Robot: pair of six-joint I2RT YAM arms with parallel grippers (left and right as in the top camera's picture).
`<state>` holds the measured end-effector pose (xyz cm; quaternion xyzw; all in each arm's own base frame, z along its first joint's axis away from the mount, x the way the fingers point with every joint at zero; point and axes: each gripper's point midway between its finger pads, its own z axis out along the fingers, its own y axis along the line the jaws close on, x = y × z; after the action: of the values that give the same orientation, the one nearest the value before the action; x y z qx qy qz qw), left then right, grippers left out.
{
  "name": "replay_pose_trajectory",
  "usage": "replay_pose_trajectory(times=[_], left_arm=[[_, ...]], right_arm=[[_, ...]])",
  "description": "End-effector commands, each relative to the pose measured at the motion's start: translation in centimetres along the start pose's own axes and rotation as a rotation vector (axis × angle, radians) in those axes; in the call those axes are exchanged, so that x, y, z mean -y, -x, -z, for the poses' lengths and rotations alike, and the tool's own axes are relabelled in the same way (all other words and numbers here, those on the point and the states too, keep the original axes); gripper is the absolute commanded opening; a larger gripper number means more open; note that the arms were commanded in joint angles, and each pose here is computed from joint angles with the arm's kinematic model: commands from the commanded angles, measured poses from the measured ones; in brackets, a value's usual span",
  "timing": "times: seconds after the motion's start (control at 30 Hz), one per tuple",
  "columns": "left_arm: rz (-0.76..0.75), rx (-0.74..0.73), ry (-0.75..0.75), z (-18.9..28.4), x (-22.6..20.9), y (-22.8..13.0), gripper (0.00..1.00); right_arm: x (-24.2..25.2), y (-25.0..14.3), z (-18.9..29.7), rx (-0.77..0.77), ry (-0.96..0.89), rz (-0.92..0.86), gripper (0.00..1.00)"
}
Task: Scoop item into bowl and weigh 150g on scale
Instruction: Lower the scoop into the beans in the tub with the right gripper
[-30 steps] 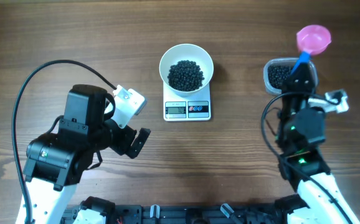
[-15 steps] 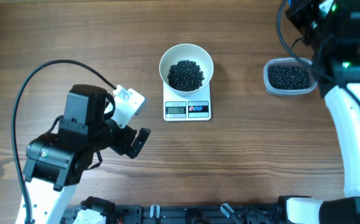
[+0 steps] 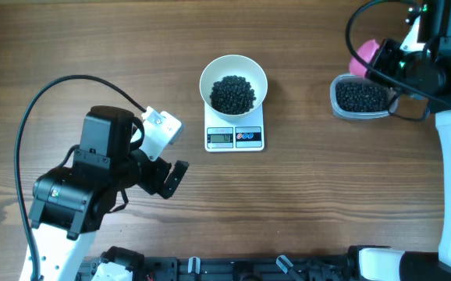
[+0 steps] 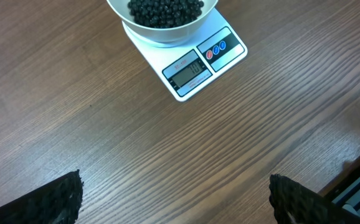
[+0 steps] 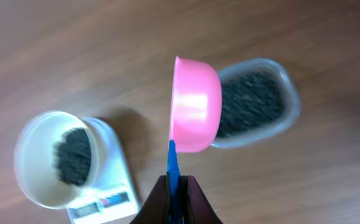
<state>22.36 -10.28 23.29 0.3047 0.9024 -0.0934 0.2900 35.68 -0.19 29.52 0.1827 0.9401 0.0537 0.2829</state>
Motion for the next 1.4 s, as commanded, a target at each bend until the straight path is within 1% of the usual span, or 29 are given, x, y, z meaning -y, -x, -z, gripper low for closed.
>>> replay_pose_trajectory(times=[0.0, 0.1, 0.2, 0.3, 0.47, 0.57, 0.7, 0.87, 1.1, 1.37], left_arm=[[-0.019, 0.023, -0.005, 0.5, 0.0, 0.6, 1.00], [-0.019, 0.023, -0.005, 0.5, 0.0, 0.6, 1.00], [-0.019, 0.023, -0.005, 0.5, 0.0, 0.6, 1.00], [-0.019, 0.023, -0.005, 0.5, 0.0, 0.6, 1.00], [-0.019, 0.023, -0.005, 0.5, 0.0, 0.6, 1.00], [-0.019, 0.023, -0.005, 0.5, 0.0, 0.6, 1.00], [-0.019, 0.023, -0.005, 0.5, 0.0, 0.6, 1.00], [-0.019, 0.023, -0.005, 0.5, 0.0, 0.6, 1.00], [-0.019, 0.023, -0.005, 0.5, 0.0, 0.6, 1.00], [-0.019, 0.023, -0.005, 0.5, 0.0, 0.6, 1.00]], right_arm=[[2.9, 0.1, -0.5, -0.010, -0.169, 0.085, 0.05], [3.3, -0.4, -2.5, -0.082, -0.198, 0.202, 0.05], [3.1, -1.1, -5.6, -0.165, -0.225, 0.313, 0.05], [3.3, -1.3, -8.1, -0.215, -0.283, 0.383, 0.04], [2.9, -1.5, -11.9, -0.258, -0.284, 0.432, 0.05], [3.3, -1.2, -12.1, -0.252, -0.327, 0.460, 0.05], [4.6, -1.8, -11.2, -0.298, -0.426, 0.543, 0.05], [5.0, -1.6, -11.4, -0.295, -0.484, 0.570, 0.05], [5.9, -2.6, -14.1, -0.373, -0.534, 0.592, 0.05], [6.5, -3.6, -16.6, -0.418, -0.570, 0.568, 0.05]])
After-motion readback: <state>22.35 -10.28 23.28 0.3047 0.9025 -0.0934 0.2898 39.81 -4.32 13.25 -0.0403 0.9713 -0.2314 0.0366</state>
